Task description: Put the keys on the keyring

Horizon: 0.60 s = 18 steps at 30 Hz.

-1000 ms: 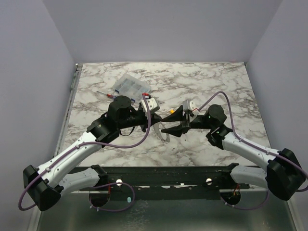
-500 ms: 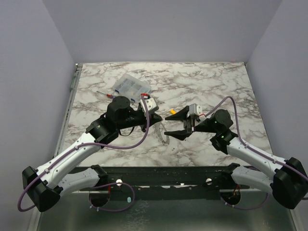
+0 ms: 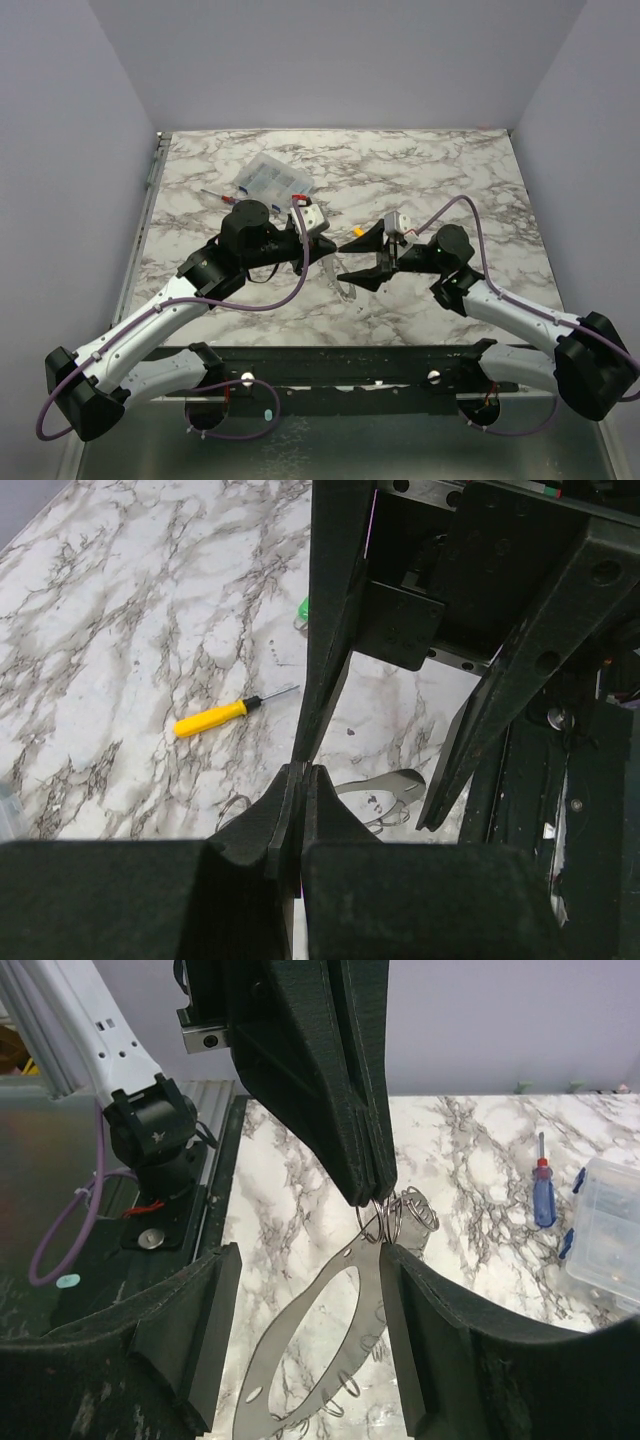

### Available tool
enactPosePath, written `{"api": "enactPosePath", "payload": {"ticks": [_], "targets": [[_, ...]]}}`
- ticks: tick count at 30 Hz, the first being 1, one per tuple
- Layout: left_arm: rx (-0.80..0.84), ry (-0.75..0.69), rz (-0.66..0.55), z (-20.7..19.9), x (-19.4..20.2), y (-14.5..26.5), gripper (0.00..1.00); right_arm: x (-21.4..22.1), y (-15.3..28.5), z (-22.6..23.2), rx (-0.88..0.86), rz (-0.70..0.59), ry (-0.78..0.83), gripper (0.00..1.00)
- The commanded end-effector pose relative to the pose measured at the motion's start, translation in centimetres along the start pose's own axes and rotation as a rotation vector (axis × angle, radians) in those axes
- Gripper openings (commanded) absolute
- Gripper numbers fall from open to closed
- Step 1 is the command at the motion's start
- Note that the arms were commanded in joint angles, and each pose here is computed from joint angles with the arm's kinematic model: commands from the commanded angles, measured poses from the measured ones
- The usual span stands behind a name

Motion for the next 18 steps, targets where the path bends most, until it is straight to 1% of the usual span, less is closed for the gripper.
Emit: {"api": "enactPosePath", "payload": {"ticks": [1,12,18], "targets": [[0.039,-0.008,-0.027,-0.5,-0.3,0.1,0.0,-0.7,-0.4,0.1,-0.045,-0.045,0.006,0.66],[0.029,-0.005,-0.022,-0.4,-0.1,0.0,0.0,-1.4,-0.7,0.7,-0.14,-0.077,-0.026,0.66],[0.049,-0.002,-0.013,-0.4,0.0,-0.2,0.0,-1.9,-1.1,0.6,-0.165,-0.124,-0.03,0.66]]}}
Point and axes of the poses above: each gripper's point midway between its finger pads, its own y axis back along the fingers, its own z axis along the line the jaws close on, x = y × z, the point moved 9 cm from there along y, back along the fingers, and after that the axes turned 14 degrees about y, right-handed, at the moved point
